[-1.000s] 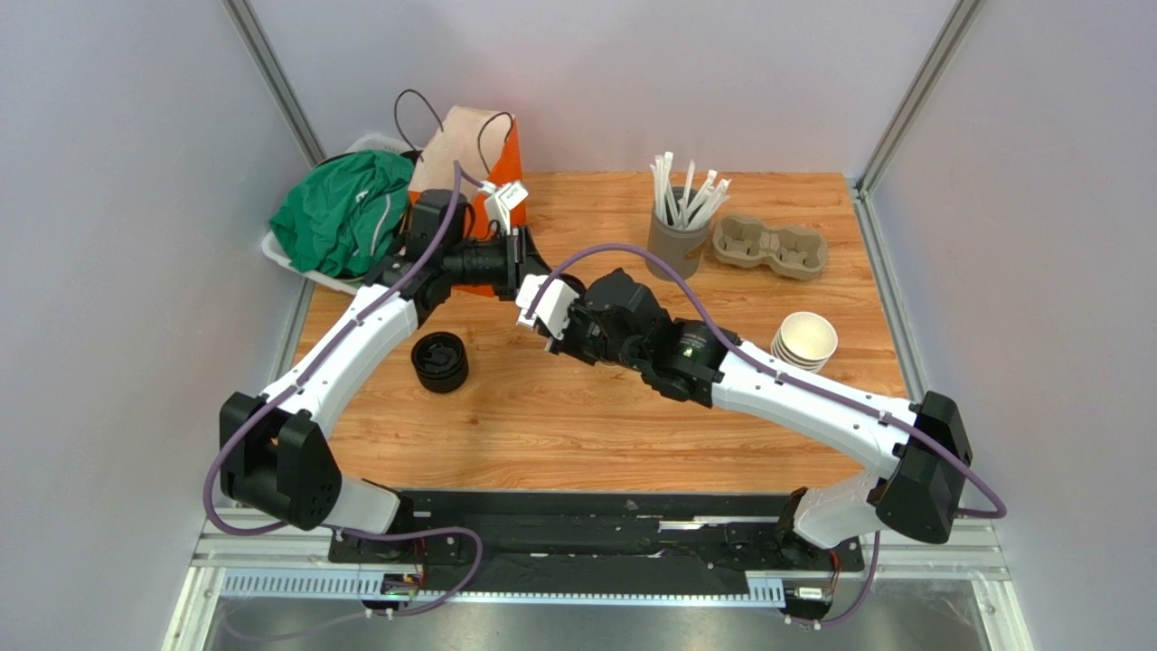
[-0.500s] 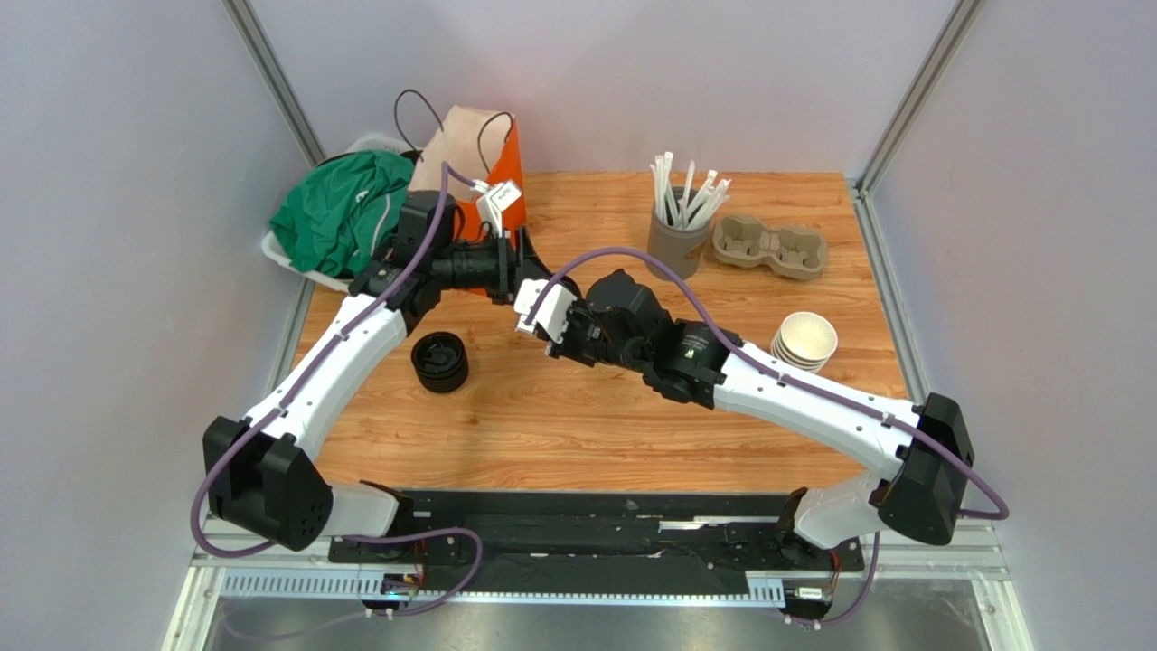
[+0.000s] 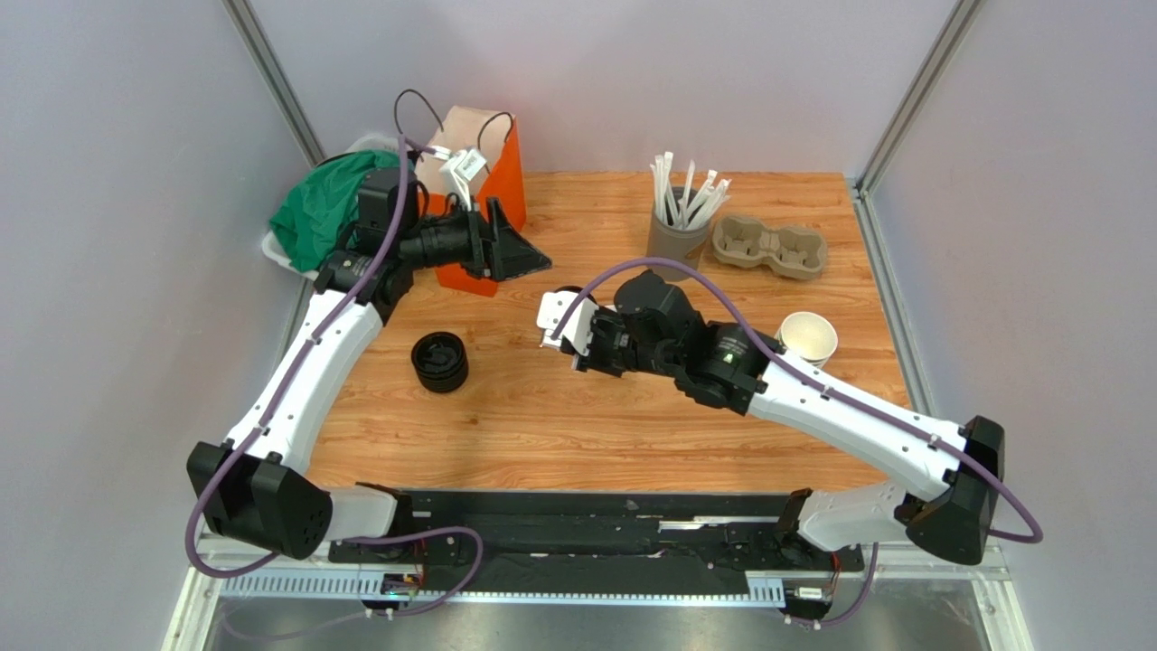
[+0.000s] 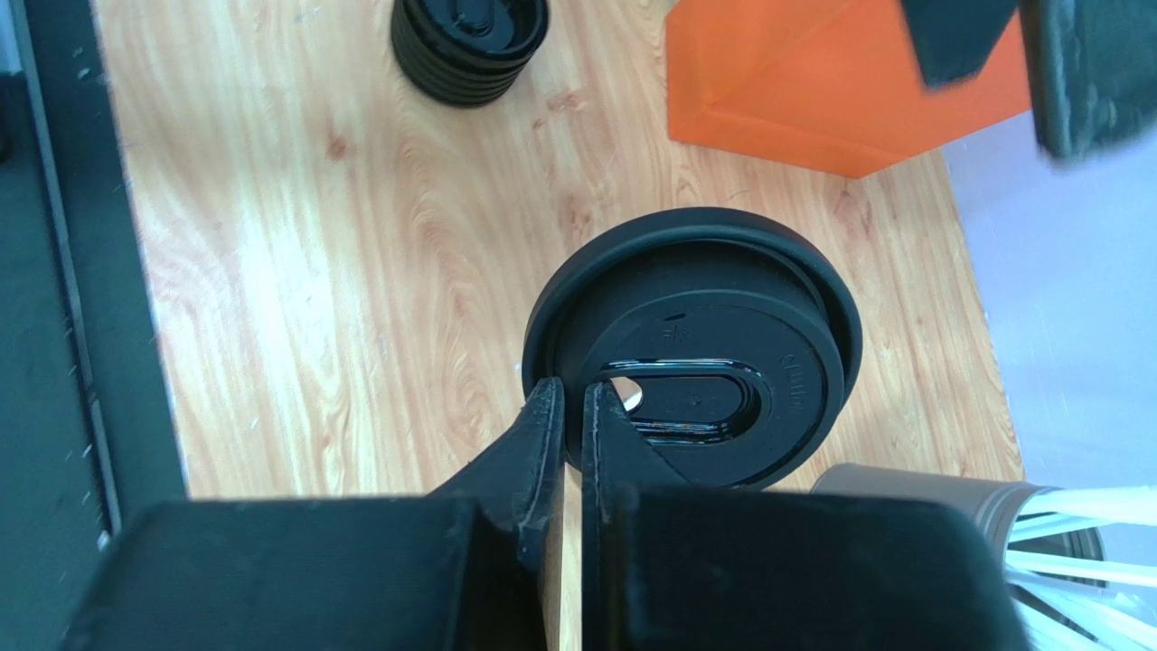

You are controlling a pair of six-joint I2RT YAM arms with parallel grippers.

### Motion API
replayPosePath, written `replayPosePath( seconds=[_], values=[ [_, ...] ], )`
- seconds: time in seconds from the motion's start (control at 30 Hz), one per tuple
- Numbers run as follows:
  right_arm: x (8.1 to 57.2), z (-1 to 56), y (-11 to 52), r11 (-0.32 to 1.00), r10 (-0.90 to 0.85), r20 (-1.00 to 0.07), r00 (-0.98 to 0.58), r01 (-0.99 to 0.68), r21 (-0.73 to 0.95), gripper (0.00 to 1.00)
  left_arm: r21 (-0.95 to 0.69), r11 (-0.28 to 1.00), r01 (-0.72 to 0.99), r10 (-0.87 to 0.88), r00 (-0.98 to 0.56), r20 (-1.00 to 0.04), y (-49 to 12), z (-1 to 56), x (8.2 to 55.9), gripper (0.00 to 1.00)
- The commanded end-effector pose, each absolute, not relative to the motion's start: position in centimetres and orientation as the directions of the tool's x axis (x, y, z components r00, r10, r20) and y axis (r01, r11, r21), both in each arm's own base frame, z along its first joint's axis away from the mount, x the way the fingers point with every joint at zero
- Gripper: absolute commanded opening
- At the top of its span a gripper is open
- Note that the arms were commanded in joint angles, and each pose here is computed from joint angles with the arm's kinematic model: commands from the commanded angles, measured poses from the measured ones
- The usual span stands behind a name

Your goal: Pack the takeout coffee

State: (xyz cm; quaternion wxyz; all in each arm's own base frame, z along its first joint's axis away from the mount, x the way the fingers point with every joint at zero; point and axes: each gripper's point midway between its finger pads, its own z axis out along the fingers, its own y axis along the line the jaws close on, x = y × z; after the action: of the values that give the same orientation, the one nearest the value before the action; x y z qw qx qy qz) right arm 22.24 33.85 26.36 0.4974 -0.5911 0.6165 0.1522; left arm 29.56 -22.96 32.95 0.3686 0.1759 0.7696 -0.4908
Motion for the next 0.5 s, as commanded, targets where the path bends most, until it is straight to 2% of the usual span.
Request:
replayPosePath(
  seconds=[0.0,0.1,0.23,0.27,0.33,0.47],
  values=[
    [21.6,30.5,31.8,0.231,-0.540,-0.806,0.243,-0.877,-0.420,0.00,-0.421,0.582,0.696,-0.095,-0.456,-0.885,-19.8,35.5,32.3,0.80],
    [22.9,30.6,30.2,0.247,-0.581,-0.786,0.212,-0.874,-0.418,0.00,-0.272,0.666,0.694,-0.031,-0.339,-0.940,-17.2,35.6,33.2,0.85],
    [25.1,28.8,28.2,0.269,-0.646,-0.756,0.104,-0.896,-0.353,0.00,-0.190,0.742,0.642,-0.052,-0.227,-0.972,-14.8,36.4,32.8,0.96],
    [25.4,28.5,28.0,0.268,-0.657,-0.749,0.087,-0.902,-0.340,0.00,-0.191,0.750,0.633,-0.050,-0.235,-0.971,-14.5,35.1,32.5,0.97],
    [25.7,27.6,27.5,0.250,-0.693,-0.719,0.048,-0.920,-0.303,0.00,-0.137,0.754,0.642,-0.045,-0.157,-0.987,-14.2,36.1,31.4,0.98],
    [26.4,23.5,28.1,0.197,-0.784,-0.619,-0.054,-0.966,-0.166,0.00,-0.134,0.753,0.645,-0.026,-0.174,-0.984,-14.1,34.6,30.5,0.98]
  ],
)
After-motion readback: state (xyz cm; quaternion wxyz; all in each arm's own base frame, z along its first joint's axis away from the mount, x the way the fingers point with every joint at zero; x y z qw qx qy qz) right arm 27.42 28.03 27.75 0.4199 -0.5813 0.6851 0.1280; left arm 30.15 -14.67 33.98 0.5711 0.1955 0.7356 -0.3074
